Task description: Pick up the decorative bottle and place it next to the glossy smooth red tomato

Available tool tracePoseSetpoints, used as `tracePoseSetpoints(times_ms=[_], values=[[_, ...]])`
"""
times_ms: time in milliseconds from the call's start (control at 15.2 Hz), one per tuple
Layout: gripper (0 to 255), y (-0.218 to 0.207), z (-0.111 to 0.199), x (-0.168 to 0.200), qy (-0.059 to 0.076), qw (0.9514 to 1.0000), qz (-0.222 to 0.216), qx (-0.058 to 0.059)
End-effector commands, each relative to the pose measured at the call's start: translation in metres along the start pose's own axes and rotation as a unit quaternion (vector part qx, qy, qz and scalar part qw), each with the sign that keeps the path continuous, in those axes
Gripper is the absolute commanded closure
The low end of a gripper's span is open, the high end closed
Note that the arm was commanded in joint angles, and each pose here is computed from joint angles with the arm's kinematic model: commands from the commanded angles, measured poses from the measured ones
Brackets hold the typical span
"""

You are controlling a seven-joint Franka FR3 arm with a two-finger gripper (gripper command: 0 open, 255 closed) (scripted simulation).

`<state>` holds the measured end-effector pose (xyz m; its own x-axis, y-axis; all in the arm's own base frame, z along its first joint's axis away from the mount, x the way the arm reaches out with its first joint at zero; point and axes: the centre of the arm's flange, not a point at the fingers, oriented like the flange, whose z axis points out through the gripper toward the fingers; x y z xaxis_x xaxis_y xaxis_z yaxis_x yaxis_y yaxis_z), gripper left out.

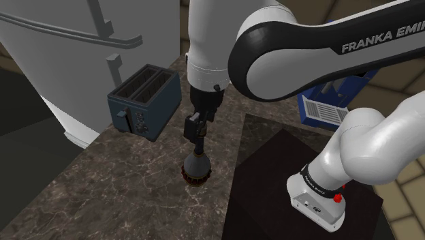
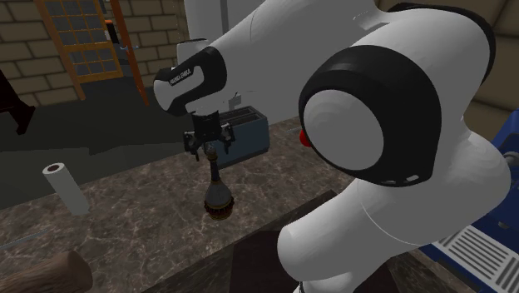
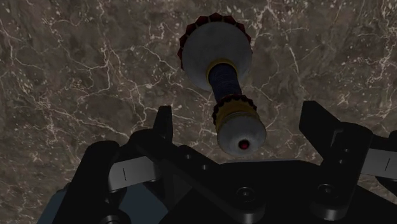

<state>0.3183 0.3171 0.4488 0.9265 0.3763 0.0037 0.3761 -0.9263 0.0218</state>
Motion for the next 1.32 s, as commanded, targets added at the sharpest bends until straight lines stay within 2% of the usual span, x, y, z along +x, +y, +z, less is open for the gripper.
tracePoseSetpoints(times_ms=[0, 198, 264, 858, 1254], values=[[0, 0.000, 0.001, 0.000, 0.000, 1.0000, 0.000, 0.000], [0, 0.000, 0.000, 0.000, 0.000, 1.0000, 0.000, 0.000], [255, 0.000, 0.000, 0.000, 0.000, 1.0000, 0.000, 0.000], [255, 0.000, 0.001, 0.000, 0.000, 1.0000, 0.000, 0.000], [255, 0.001, -0.031, 0.000, 0.000, 1.0000, 0.000, 0.000]])
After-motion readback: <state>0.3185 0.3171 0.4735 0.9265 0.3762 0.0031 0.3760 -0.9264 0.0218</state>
